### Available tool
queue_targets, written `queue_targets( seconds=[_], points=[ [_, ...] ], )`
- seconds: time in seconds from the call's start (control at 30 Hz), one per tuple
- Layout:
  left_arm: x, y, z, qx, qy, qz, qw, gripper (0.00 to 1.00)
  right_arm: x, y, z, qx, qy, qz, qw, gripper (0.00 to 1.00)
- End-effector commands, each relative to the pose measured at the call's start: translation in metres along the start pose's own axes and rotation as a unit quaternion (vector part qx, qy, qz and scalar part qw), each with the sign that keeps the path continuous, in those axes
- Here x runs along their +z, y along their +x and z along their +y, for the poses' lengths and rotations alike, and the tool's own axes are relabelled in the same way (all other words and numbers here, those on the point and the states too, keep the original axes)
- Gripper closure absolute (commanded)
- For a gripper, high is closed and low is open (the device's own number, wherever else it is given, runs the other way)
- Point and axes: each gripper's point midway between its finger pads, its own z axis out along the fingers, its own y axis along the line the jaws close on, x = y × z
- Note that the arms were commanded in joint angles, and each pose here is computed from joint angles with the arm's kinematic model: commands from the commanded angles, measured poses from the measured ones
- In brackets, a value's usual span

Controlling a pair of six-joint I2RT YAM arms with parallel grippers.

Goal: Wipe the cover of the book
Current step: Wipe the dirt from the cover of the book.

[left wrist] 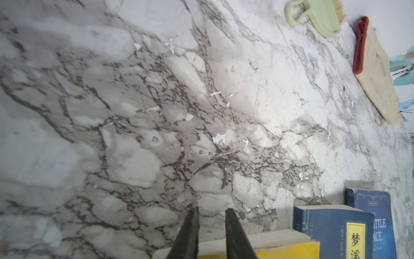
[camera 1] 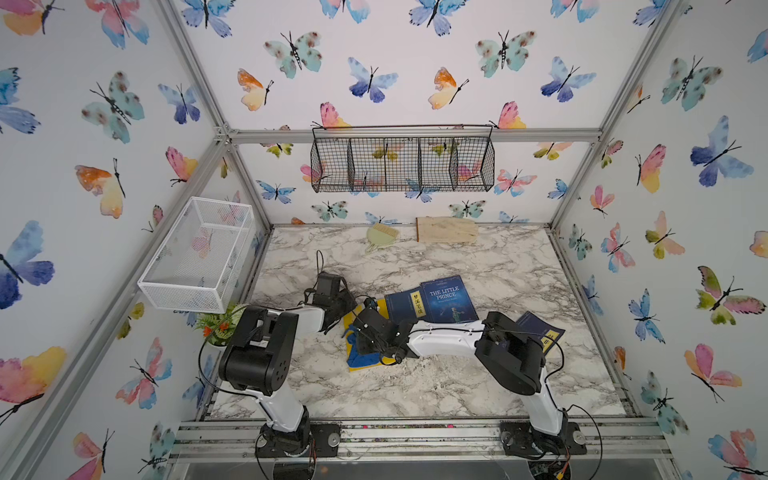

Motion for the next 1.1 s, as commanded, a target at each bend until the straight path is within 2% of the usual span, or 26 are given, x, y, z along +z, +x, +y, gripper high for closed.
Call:
queue_targets(
  seconds=[0.0, 0.23, 0.43, 0.63, 0.97, 1.07],
  points=[
    [0.003, 0.035, 0.028, -0.008, -0.046, 0.060, 0.997, 0.76, 0.013, 0.127, -0.076, -0.023, 0.130, 0.177, 0.975, 0.99],
    [0.003, 0.036, 0.030, -0.008, -0.048, 0.060, 0.997, 0.76, 0.014, 0.119, -0.073, -0.037, 0.149, 0.167, 0.974, 0.99],
    [0.004, 0.036, 0.029, -0.008, -0.048, 0.062, 0.997, 0.76, -0.005, 0.119, -0.120, -0.027, 0.209, 0.165, 0.963, 0.99],
    [0.005, 0.036, 0.030, -0.009, -0.050, 0.062, 0.997, 0.76, -0.020, 0.113, -0.150, -0.001, 0.226, 0.158, 0.961, 0.99],
    [0.004, 0.036, 0.029, -0.008, -0.046, 0.062, 0.997, 0.76, 0.003, 0.061, -0.106, -0.032, 0.200, 0.128, 0.971, 0.99],
    [0.003, 0.036, 0.028, -0.008, -0.044, 0.061, 0.997, 0.76, 0.015, 0.037, -0.125, -0.013, 0.211, 0.126, 0.969, 0.99]
  ],
)
